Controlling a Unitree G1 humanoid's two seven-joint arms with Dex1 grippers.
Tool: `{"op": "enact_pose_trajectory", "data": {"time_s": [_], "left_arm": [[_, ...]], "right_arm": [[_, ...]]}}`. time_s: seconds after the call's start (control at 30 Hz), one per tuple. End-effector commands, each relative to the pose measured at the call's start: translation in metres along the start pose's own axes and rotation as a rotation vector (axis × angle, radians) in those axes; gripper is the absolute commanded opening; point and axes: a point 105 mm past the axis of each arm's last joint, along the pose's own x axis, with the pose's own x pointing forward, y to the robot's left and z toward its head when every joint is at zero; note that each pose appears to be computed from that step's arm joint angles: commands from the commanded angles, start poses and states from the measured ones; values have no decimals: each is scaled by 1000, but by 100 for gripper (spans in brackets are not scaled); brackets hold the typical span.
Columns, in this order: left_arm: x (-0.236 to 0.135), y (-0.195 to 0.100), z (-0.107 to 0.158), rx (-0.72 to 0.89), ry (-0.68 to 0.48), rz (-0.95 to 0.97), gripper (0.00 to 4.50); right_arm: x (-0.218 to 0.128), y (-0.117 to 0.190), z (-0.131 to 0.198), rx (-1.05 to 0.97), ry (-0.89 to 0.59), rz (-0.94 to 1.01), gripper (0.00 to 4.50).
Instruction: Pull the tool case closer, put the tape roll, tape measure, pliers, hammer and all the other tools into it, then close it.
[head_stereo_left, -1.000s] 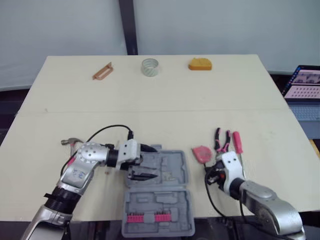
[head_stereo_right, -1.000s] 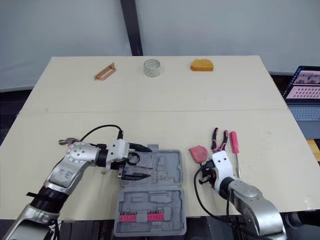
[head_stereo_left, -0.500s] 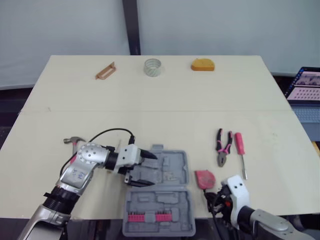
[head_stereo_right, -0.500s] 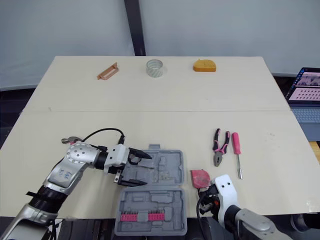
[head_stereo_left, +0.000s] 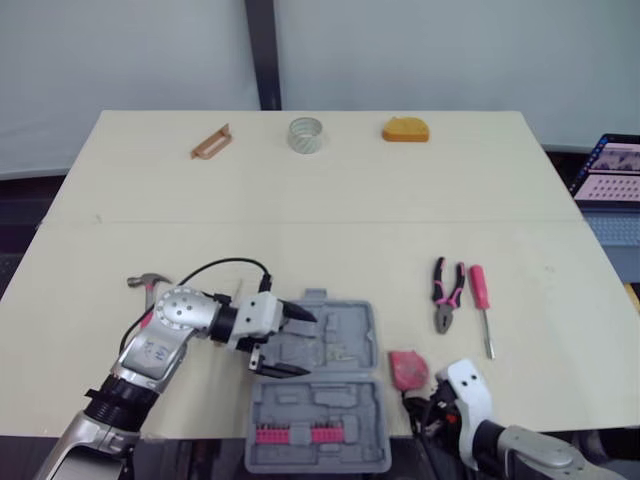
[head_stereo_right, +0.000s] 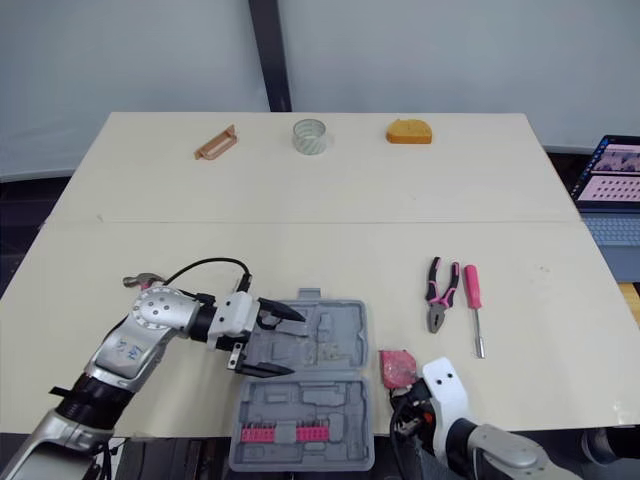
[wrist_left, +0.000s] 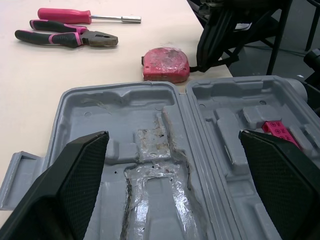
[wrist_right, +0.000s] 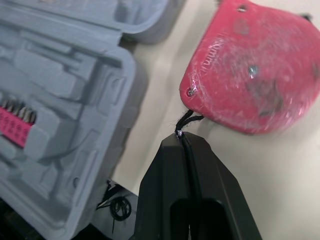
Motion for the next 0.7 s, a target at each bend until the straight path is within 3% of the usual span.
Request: {"op": "enact_pose_trajectory", "data": {"time_s": [0.03,0.23,0.4,0.7], "left_arm": [[1,-2,7,27,-22,5,450],[2,-6,8,26,-36,22,450],[7,-9,7,34,-56,48,450],[13,-15,10,99,-79,81,450]], "right_arm": [[-6,5,6,-44,-9,68,130],[-31,-14,26,-231,14,154,439],[-40,-33,56,-610,-36,263,445],[-18,-64,60,-1001,37,490,445]]}}
